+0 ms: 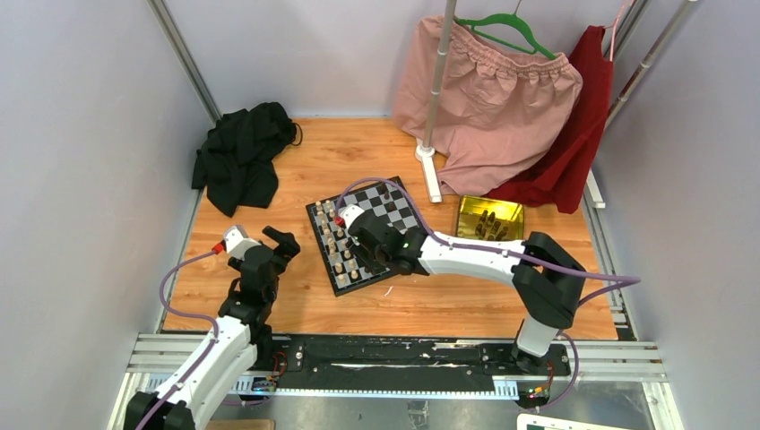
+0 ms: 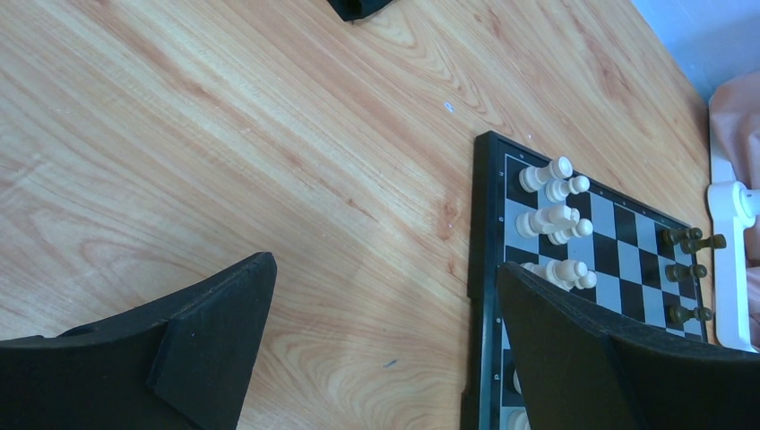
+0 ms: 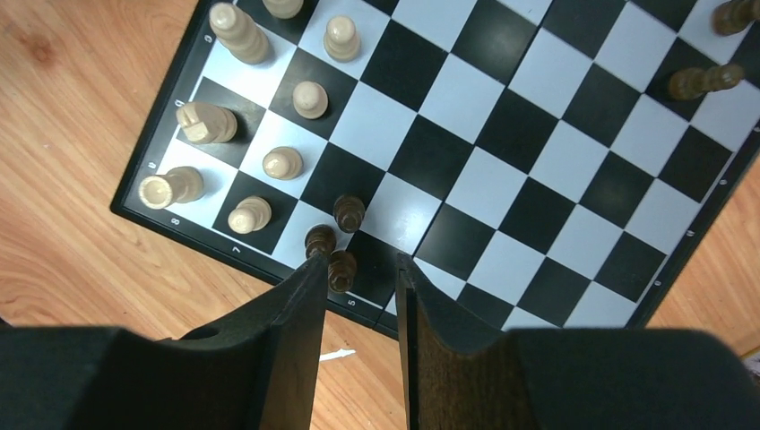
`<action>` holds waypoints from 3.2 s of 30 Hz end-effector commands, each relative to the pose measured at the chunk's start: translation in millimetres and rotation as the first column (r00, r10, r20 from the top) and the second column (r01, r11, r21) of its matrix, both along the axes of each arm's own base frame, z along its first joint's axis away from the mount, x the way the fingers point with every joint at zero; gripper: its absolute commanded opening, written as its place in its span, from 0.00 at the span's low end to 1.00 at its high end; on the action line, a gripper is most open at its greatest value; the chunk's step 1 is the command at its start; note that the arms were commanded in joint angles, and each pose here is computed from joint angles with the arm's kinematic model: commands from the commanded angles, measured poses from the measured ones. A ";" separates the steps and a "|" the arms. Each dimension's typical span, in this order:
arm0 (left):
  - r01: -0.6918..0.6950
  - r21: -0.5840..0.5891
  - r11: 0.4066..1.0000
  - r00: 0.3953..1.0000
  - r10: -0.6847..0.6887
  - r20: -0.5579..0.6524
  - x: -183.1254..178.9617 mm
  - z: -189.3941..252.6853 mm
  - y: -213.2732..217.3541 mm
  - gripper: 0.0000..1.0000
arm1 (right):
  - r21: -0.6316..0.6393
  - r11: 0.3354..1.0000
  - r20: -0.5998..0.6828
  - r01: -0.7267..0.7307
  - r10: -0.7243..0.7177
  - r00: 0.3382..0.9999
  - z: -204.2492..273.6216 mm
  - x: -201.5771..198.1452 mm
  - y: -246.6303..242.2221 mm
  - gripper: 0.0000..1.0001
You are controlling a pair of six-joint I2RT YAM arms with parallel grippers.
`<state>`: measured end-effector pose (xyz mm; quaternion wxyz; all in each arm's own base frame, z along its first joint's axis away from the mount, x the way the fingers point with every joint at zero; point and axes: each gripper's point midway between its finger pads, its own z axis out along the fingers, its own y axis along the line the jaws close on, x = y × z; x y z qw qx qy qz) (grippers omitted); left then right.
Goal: Set up the chess pieces on the board
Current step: Pick up the chess piece from the chessboard, then place the chess piece on the chessboard.
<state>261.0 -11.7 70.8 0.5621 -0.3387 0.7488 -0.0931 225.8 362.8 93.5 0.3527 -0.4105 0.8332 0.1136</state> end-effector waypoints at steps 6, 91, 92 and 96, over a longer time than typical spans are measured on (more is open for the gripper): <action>-0.017 0.014 1.000 1.000 0.017 0.014 0.0 0.4 4.6 1.00 | -0.007 1.000 -0.022 0.015 -0.015 1.000 -12.0 0.9 16.3 0.37; -0.017 0.016 1.000 1.000 0.017 0.015 0.8 0.1 4.7 1.00 | 0.020 0.950 -0.013 0.313 -0.312 0.950 -20.5 164.0 -57.1 0.00; -0.017 0.016 1.000 1.000 0.017 0.015 0.9 0.2 4.6 1.00 | 0.018 0.950 -0.014 0.311 -0.311 0.950 -21.2 164.1 -56.4 0.00; -0.017 0.017 1.000 1.000 0.017 0.015 1.1 0.5 4.6 1.00 | 0.013 0.950 -0.020 0.311 -0.311 0.950 -24.4 165.6 -55.7 0.00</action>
